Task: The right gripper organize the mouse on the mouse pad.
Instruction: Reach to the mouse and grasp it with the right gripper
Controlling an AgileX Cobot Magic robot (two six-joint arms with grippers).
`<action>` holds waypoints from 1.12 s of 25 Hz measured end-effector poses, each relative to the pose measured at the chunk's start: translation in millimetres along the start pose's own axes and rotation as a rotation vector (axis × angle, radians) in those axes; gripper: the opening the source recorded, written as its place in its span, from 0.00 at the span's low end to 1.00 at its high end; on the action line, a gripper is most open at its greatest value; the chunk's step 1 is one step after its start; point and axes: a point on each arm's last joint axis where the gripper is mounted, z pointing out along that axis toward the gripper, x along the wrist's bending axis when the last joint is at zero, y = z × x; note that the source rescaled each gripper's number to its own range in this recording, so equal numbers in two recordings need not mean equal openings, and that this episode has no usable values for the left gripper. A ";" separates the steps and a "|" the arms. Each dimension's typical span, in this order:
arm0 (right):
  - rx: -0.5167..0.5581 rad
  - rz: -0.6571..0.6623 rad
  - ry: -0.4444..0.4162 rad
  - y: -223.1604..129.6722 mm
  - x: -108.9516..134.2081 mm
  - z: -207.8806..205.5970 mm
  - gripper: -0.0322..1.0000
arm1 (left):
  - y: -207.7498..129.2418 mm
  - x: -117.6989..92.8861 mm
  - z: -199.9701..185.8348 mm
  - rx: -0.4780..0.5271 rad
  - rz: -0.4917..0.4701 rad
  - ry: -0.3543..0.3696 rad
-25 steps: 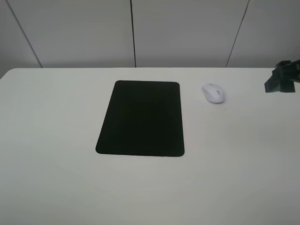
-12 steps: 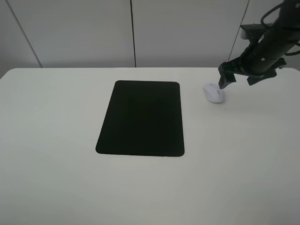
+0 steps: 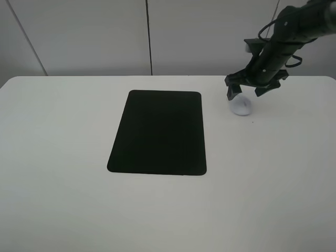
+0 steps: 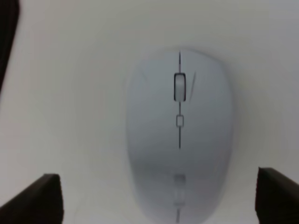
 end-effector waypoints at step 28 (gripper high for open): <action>0.009 0.009 -0.030 -1.5 -3.5 53.7 0.98 | 0.0 0.0 0.0 0.000 0.000 0.000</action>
